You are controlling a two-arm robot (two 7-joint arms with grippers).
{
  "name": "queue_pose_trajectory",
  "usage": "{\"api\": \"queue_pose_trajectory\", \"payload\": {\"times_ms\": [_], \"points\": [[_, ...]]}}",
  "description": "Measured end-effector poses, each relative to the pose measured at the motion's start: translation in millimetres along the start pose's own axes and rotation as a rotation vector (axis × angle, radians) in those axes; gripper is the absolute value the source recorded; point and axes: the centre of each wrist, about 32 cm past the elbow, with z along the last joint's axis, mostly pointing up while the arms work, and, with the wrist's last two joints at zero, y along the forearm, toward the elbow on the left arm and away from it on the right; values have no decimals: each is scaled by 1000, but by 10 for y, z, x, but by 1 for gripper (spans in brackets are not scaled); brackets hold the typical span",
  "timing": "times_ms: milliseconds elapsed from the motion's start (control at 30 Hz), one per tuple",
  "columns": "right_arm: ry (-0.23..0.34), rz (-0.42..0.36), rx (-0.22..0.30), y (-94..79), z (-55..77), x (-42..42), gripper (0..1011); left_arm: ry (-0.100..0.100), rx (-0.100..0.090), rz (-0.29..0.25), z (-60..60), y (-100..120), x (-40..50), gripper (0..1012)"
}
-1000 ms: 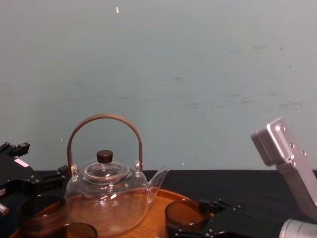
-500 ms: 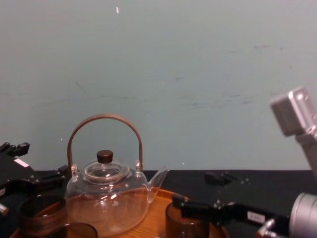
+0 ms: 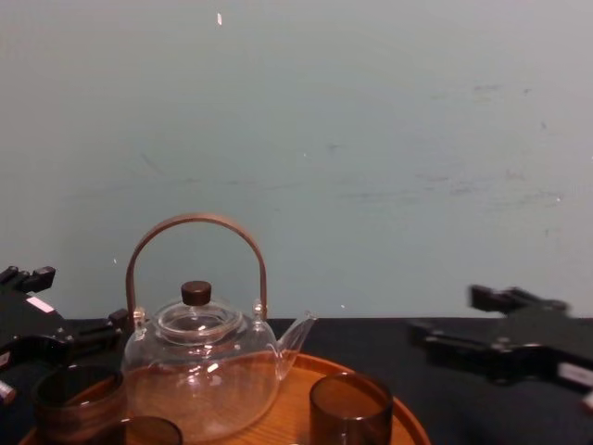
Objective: Pick up the glass from the table and place it on the tray.
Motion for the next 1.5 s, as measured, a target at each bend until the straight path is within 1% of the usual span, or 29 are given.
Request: {"api": "queue_pose_trajectory", "payload": {"times_ms": [33, 67, 133, 167, 200, 233, 333, 433, 533, 667, 800, 1500], "points": [[4, -11, 1, -40, -11, 21, 1002, 0, 0, 0, 0, 0, 0, 1001], [11, -34, 3, -119, -32, 63, 1002, 0, 0, 0, 0, 0, 0, 1001], [16, -53, 6, -184, -44, 99, 1002, 0, 0, 0, 0, 0, 0, 1001], [19, -72, 9, -250, -56, 135, 1002, 0, 0, 0, 0, 0, 0, 1001], [21, -82, 11, -284, -64, 153, 1002, 0, 0, 0, 0, 0, 0, 1001], [21, -82, 11, -284, -64, 153, 1002, 0, 0, 0, 0, 0, 0, 1001], [29, -127, 13, -436, -107, 219, 1002, 0, 0, 0, 0, 0, 0, 1001], [30, -154, 9, -525, -144, 249, 1002, 0, 0, 0, 0, 0, 0, 1001], [25, -177, 0, -577, -174, 269, 1002, 0, 0, 0, 0, 0, 0, 1001], [20, -194, -9, -605, -200, 285, 1002, 0, 0, 0, 0, 0, 0, 1001], [20, -209, -14, -608, -226, 282, 1002, 0, 0, 0, 0, 0, 0, 1001], [19, -203, -13, -606, -219, 283, 1002, 0, 0, 0, 0, 0, 0, 1001]]}}
